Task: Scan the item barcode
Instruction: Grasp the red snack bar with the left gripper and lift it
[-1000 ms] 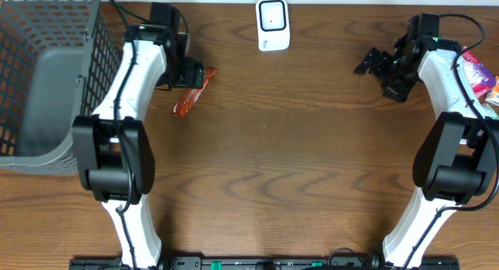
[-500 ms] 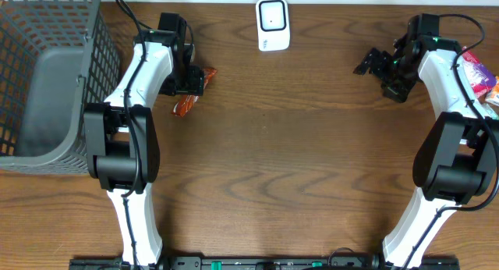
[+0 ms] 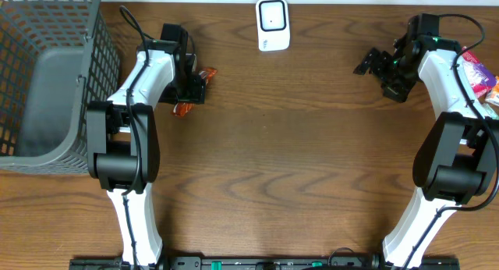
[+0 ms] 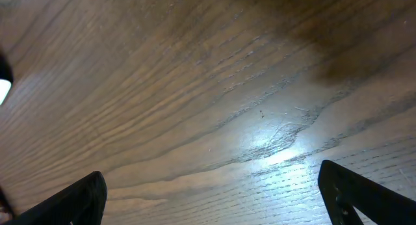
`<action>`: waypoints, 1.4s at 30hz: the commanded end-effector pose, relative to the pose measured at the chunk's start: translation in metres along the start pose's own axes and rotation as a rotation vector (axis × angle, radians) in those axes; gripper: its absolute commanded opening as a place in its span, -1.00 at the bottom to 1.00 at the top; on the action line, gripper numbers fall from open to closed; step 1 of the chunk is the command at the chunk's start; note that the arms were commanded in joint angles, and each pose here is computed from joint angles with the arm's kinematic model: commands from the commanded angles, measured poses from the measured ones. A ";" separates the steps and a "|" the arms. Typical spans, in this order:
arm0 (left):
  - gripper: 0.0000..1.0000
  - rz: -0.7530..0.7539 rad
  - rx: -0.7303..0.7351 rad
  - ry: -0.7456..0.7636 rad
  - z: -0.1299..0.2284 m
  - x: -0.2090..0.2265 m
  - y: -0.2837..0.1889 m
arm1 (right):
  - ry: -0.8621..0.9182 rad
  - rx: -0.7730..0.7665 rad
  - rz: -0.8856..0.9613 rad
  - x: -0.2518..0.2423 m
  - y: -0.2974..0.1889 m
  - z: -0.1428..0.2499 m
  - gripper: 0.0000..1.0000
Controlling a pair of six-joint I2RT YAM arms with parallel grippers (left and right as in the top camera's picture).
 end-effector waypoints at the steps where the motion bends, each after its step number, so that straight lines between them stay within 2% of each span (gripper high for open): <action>1: 0.43 0.046 0.024 0.000 0.004 -0.005 0.003 | -0.007 -0.027 0.001 0.003 -0.011 -0.002 0.98; 5: 0.14 0.086 0.025 0.001 0.003 -0.010 0.003 | -0.007 -0.027 0.001 0.003 -0.011 -0.002 0.99; 10: 0.10 0.089 0.012 0.017 0.002 -0.017 0.003 | -0.007 -0.027 0.001 0.003 -0.011 -0.002 0.98; 15: -0.29 0.095 0.002 0.046 0.003 -0.029 0.004 | -0.007 -0.027 0.001 0.003 -0.011 -0.002 0.99; 22: -0.63 0.099 0.014 0.081 0.012 -0.054 0.005 | -0.007 -0.027 0.001 0.003 -0.011 -0.002 0.98; 23: -0.81 0.100 0.016 0.072 0.014 -0.058 0.005 | -0.007 -0.027 0.001 0.003 -0.011 -0.002 0.98; 24: -0.85 0.101 0.019 0.060 0.016 -0.064 0.005 | -0.007 -0.027 0.001 0.003 -0.011 -0.002 0.99; 27: -0.85 0.106 0.025 0.059 0.024 -0.083 0.006 | -0.007 -0.027 0.001 0.003 -0.011 -0.002 0.99; 34: -0.85 0.125 0.026 0.173 0.047 -0.134 0.007 | -0.007 -0.027 0.001 0.003 -0.011 -0.002 0.98; 42: -0.85 0.209 -0.065 0.151 0.059 -0.198 0.005 | -0.007 -0.027 0.001 0.003 -0.011 -0.002 0.98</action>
Point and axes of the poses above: each gripper's point midway between its finger pads, its own y axis out along the fingers, its own x axis along the line the jaws close on, z = x × y, the point moved 5 cm from there along -y, back along the fingers, and after that the axes turned 10 degrees about -y, right-handed, at the moved point
